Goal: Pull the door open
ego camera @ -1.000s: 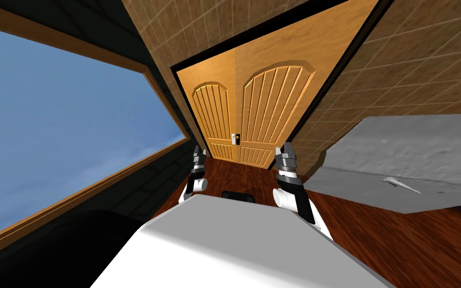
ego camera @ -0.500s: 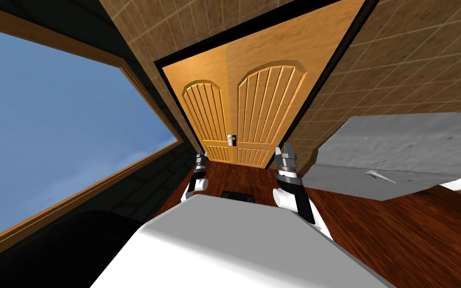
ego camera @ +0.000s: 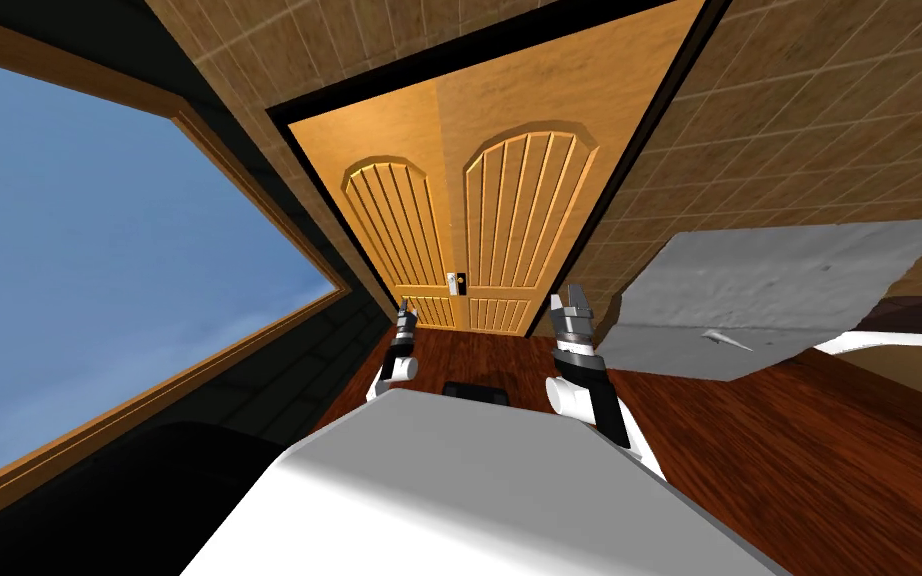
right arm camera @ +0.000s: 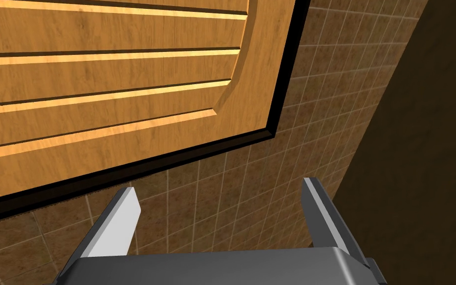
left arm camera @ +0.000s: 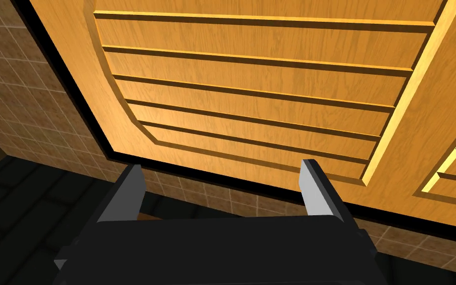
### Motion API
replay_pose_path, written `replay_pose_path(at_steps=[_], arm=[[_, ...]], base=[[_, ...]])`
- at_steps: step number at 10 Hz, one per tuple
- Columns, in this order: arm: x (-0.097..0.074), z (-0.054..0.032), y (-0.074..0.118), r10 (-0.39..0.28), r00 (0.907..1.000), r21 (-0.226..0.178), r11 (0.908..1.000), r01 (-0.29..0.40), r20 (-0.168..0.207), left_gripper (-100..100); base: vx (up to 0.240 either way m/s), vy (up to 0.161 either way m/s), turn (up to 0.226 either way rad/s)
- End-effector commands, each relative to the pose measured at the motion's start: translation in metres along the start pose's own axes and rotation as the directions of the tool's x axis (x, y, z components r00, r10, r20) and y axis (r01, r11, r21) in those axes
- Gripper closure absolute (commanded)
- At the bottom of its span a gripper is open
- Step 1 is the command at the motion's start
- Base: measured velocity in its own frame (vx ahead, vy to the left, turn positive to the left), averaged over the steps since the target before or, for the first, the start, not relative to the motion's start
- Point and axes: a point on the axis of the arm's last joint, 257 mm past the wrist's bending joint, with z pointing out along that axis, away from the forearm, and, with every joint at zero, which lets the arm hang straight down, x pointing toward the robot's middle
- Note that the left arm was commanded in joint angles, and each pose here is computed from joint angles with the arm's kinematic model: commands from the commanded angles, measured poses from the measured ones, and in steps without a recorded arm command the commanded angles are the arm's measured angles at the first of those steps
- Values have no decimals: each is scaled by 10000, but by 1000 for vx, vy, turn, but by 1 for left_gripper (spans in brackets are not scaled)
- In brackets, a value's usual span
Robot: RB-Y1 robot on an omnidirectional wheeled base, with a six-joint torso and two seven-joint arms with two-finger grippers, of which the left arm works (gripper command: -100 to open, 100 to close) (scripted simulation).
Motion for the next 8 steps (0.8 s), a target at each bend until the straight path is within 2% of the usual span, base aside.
replay_pose_path(at_steps=[1, 6, 7, 8], arm=[[-18, 6, 151, 56, 10000, -321, 9995, -55, 38, -100], [-61, -13, 560, 194, 9997, -1225, 9923, -177, 128, -100], [-74, -27, 707, 240, 9996, -1554, 9876, -214, 154, -100], [-79, -35, 778, 262, 9995, -1711, 9850, -230, 166, -100]], base=[[116, 21, -176], [103, 14, -126], [138, 20, -206], [149, 34, -167]])
